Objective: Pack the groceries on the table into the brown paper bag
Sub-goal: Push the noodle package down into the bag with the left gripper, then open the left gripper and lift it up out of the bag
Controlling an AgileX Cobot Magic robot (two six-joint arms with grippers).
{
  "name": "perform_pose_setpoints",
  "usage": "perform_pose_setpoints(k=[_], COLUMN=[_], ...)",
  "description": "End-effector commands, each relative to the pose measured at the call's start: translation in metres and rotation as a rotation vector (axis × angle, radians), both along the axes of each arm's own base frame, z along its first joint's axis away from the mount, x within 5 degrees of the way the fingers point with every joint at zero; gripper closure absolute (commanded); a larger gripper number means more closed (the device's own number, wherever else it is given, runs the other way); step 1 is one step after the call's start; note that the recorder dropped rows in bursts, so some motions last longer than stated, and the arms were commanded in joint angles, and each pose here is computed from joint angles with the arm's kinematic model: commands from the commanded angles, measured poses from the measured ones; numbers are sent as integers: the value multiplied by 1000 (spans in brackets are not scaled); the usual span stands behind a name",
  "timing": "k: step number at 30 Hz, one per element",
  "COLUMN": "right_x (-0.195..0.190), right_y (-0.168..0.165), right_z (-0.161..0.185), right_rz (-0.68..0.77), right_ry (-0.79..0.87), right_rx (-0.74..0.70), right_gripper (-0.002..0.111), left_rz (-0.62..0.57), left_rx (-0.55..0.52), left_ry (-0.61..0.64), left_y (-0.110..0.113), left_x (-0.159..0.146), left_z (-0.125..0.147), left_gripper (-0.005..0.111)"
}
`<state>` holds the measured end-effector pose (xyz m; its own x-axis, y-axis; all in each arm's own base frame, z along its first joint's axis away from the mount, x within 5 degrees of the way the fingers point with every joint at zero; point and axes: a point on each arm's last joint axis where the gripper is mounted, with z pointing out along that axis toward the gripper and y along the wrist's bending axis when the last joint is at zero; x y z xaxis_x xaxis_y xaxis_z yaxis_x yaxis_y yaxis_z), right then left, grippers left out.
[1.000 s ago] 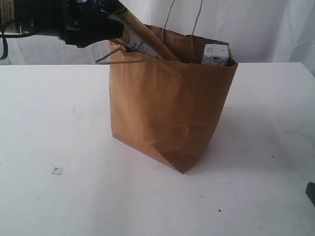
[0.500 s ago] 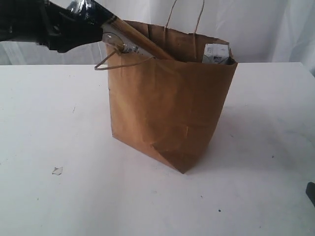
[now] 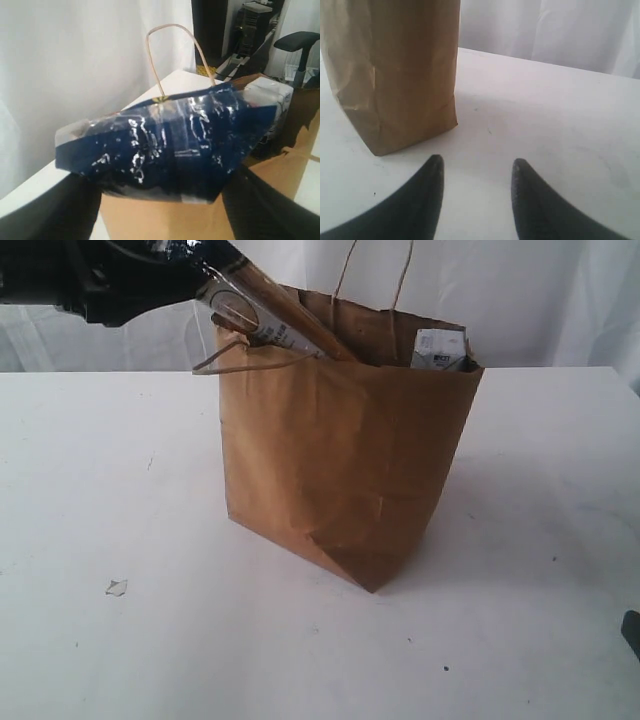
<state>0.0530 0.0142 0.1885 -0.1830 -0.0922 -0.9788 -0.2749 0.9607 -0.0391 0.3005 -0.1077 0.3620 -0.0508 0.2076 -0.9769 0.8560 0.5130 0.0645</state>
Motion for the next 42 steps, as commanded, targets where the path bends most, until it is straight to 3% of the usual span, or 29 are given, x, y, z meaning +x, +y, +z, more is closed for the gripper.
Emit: perform_pose_setpoints(k=[1, 13, 19, 28, 42], right_x=[0, 0, 0, 0, 0], right_y=[0, 0, 0, 0, 0], right_z=[-1, -1, -1, -1, -1], right_rz=[-5, -5, -5, -5, -5], right_ry=[-8, -8, -8, -8, -8], right_rx=[1, 1, 1, 1, 1], right_gripper=[67, 67, 67, 67, 67], left_rz=[47, 52, 118, 68, 133], left_rx=[-14, -4, 20, 24, 29], left_ry=[-3, 14, 24, -7, -54], left_y=[4, 4, 16, 15, 19], left_x=[-2, -3, -9, -18, -24], left_z=[7, -1, -11, -7, 4], left_gripper=[37, 40, 40, 40, 40])
